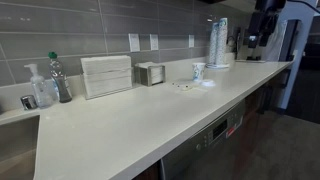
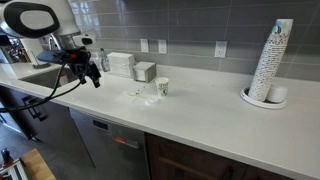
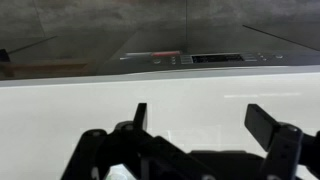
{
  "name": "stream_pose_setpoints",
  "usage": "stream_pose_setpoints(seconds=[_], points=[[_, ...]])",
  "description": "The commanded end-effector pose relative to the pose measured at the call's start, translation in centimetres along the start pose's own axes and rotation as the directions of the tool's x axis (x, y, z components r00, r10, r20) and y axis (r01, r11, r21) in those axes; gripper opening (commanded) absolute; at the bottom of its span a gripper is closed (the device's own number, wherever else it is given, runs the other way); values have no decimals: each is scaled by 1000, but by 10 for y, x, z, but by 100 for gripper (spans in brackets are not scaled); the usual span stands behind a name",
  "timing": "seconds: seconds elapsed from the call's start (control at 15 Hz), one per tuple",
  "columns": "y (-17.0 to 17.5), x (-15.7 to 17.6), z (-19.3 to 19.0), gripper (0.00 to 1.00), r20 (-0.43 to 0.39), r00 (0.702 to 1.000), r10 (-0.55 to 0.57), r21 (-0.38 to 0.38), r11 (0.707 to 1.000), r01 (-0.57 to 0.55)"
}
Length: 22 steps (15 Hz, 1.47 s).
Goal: Put the lid on the cup
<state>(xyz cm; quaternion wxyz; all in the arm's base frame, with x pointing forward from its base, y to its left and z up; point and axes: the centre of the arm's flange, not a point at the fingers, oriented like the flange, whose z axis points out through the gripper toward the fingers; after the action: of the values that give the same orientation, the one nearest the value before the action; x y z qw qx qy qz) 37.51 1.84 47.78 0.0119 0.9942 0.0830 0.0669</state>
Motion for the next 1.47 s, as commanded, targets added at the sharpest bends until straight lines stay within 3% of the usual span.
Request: stream_pose_setpoints(seconds=[0.0,0.93,1.13,1.4], points=[[0,0,0,100,0,1000,0,0,1000,0],[0,0,0,100,0,1000,0,0,1000,0],[27,20,8,100,13,994,109,6,994,-109],[66,46,27,100,52,958,282,5,959,-282]])
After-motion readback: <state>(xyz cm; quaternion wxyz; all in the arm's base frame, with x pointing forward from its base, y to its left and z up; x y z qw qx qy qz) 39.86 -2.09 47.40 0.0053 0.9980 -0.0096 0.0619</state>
